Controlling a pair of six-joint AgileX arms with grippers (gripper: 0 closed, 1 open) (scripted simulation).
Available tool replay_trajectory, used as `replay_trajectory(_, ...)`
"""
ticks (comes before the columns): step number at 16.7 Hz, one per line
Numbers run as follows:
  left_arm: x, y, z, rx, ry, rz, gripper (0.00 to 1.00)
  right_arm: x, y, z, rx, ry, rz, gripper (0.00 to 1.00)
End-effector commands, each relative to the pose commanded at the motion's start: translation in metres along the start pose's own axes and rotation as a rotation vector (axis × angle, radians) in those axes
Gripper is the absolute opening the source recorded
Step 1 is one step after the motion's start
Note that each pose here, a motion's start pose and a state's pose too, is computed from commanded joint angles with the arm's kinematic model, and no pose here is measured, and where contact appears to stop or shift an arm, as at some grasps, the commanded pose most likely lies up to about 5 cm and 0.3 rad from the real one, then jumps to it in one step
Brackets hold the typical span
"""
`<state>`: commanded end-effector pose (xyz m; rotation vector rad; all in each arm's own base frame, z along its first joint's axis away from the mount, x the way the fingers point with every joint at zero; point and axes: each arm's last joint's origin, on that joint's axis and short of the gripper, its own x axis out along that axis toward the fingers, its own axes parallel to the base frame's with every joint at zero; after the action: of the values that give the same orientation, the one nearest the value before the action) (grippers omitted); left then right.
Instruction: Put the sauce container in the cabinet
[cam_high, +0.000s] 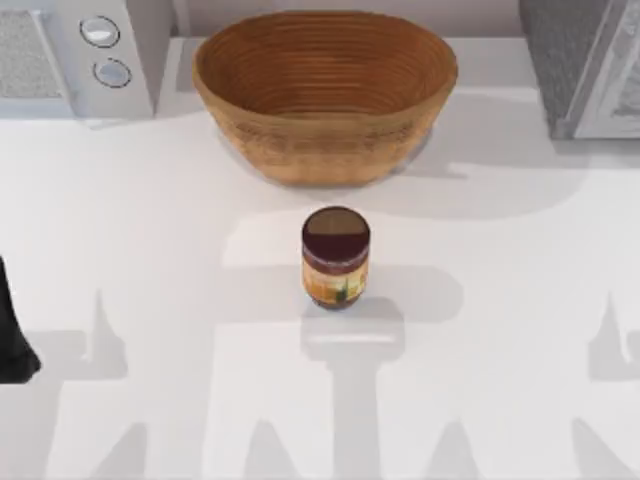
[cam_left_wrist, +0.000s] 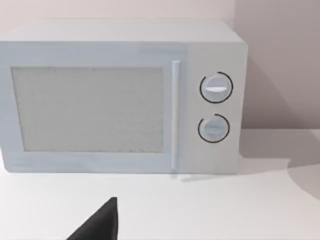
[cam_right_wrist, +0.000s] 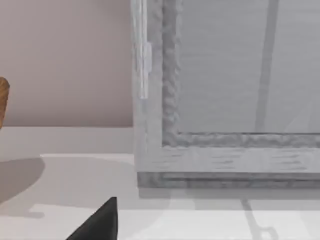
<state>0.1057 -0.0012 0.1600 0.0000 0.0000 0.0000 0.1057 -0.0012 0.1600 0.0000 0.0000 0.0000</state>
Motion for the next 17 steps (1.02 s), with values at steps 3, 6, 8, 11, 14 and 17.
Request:
replay_trajectory(3,0.000,0.000,0.000,0.000,0.000,0.000,1.00,0.000,0.001,0.000,0.000,0.005,0.010,1.00)
replay_trajectory(6,0.000,0.000,0.000,0.000,0.000,0.000,1.00,0.004,0.005,0.005,-0.004,0.044,0.092,1.00)
replay_trajectory(8,0.000,0.000,0.000,0.000,0.000,0.000,1.00,0.010,0.010,0.011,-0.011,0.081,0.179,1.00)
replay_trajectory(11,0.000,0.000,0.000,0.000,0.000,0.000,1.00,0.026,0.019,0.025,-0.029,0.146,0.343,1.00)
replay_trajectory(14,0.000,0.000,0.000,0.000,0.000,0.000,1.00,0.053,0.032,0.037,-0.051,0.214,0.533,1.00)
replay_trajectory(17,0.000,0.000,0.000,0.000,0.000,0.000,1.00,0.092,0.049,0.040,-0.073,0.273,0.735,1.00)
